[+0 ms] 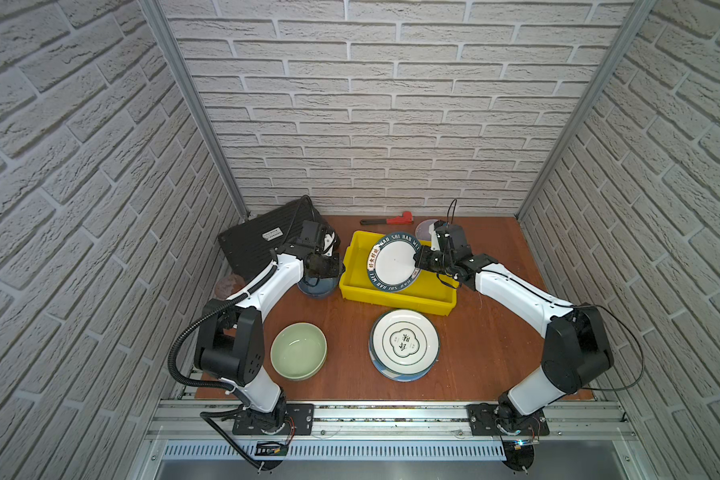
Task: Place the mixed dishes into the plastic bin
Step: 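Lift the plate with the right gripper toward the bin while the left gripper releases, then lower the plate into the yellow bin and open the right gripper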
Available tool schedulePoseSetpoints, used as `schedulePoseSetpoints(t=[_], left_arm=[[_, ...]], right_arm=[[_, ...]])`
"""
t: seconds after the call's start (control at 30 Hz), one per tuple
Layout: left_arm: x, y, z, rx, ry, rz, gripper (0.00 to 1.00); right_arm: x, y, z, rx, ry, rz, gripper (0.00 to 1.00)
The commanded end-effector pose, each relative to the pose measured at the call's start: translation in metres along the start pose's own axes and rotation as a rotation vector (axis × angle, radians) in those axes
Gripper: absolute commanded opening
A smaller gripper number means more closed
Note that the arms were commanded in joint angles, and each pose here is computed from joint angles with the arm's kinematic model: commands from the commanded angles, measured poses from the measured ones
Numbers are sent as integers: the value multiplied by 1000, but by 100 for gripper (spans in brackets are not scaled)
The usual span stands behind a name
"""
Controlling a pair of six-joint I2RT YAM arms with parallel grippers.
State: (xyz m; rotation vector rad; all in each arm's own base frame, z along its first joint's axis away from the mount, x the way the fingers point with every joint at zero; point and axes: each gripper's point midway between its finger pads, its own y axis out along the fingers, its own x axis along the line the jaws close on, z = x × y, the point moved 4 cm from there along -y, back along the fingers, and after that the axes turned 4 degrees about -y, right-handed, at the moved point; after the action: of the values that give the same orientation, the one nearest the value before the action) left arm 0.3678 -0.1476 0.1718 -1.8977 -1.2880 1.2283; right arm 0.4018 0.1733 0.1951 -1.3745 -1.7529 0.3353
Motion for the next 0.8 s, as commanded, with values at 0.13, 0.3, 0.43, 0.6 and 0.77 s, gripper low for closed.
schedulePoseSetpoints(t=[0.13,0.3,0.43,0.6,0.77], left_arm=[[3,16,-3,3,9,-7,33],[3,24,1,27,21,-23,32],[2,26,3,36,24,-23,31],[-1,30,5,45,24,-11,30],[-5,32,7,52,29,-6,30]], right_arm=[[21,17,-27,-103,48,-98,6],[19,38,-16,-59,57,-103,6],[18,52,-9,-33,76,-114,6],[15,68,-1,-9,89,-120,6],[12,79,6,9,110,-122,7]])
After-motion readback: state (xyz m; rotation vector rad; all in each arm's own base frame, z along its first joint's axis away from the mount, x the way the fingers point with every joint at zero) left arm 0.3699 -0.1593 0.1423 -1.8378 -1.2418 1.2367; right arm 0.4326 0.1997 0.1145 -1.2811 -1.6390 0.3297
